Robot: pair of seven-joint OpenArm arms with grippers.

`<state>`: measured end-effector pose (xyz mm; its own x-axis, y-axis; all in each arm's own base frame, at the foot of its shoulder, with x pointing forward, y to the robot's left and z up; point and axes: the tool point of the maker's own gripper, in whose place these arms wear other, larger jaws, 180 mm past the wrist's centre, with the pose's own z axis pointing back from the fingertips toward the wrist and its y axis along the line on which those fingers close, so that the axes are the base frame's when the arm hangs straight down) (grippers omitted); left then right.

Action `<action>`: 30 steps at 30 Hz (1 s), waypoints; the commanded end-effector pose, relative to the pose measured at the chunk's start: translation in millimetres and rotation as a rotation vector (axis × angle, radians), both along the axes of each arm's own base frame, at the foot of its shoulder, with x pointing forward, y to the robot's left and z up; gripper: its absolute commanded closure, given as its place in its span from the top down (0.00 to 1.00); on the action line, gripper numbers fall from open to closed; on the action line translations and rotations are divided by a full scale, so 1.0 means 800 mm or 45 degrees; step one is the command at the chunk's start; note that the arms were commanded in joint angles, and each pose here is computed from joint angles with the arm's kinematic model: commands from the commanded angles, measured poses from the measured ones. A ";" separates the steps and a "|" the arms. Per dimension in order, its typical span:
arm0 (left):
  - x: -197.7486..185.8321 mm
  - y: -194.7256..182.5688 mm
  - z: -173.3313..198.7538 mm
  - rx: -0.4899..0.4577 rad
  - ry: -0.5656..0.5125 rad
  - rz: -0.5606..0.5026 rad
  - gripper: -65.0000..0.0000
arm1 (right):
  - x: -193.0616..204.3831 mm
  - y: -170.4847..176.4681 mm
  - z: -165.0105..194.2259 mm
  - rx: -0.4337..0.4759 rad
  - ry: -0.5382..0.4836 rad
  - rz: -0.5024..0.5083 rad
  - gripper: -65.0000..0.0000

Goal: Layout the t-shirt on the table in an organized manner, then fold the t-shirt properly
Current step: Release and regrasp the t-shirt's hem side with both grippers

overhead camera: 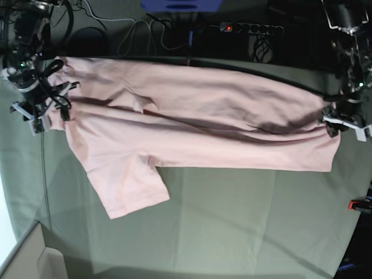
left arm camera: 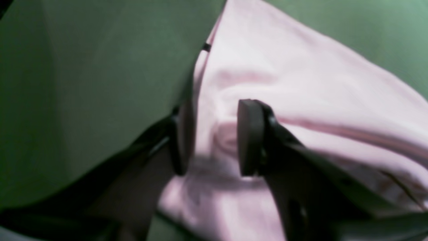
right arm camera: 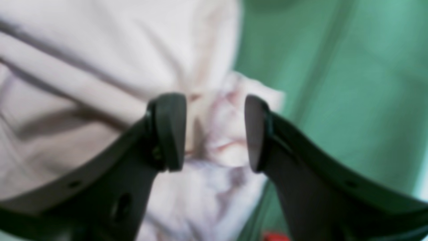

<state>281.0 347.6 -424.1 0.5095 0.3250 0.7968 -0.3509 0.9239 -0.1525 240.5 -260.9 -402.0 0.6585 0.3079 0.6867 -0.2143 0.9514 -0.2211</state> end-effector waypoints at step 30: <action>0.153 0.014 -0.011 0.173 -0.112 -0.003 0.40 | 0.095 0.009 0.006 0.157 -0.125 -0.038 0.54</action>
